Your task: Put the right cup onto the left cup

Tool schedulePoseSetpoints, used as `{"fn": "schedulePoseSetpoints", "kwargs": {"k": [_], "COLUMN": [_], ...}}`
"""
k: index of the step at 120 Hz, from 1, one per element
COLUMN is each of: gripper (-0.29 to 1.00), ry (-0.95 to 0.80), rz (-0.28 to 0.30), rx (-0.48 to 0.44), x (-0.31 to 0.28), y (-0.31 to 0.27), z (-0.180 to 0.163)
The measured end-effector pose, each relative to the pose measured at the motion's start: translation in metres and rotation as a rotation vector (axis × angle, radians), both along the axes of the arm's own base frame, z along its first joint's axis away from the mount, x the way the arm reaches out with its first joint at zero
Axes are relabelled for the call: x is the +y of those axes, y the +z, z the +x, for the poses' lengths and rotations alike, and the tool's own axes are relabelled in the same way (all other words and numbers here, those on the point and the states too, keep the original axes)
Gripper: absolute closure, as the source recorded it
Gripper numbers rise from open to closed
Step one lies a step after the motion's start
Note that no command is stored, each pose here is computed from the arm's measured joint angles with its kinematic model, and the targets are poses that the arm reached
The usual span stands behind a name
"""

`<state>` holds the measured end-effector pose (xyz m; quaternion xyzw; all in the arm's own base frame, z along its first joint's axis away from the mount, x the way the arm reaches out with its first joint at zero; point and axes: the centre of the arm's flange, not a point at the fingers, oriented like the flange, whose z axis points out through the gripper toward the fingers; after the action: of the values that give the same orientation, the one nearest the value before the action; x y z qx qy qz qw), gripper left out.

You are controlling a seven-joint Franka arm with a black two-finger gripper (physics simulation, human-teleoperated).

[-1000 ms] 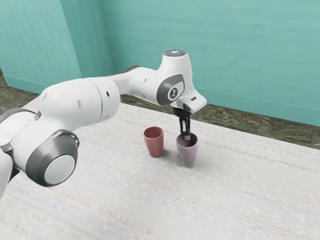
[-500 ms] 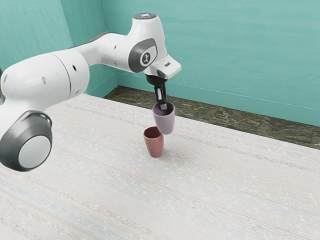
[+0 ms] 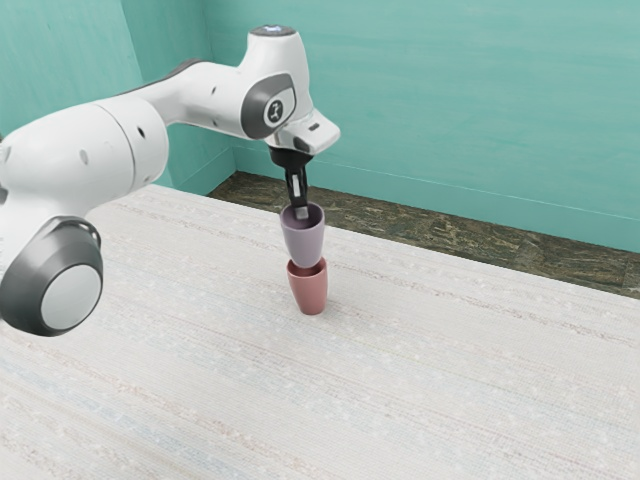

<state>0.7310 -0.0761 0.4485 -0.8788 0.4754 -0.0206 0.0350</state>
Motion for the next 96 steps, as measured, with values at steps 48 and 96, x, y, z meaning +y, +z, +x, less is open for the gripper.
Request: {"fn": "schedulePoseSetpoints", "kwargs": {"k": [48, 96], "gripper": [0.79, 0.57], "ry": [-0.010, -0.014], "rz": [0.039, 0.035], "rx": [0.011, 0.006], "x": [0.002, 0.000], "y": [-0.024, -0.037], "z": [0.007, 0.012]}}
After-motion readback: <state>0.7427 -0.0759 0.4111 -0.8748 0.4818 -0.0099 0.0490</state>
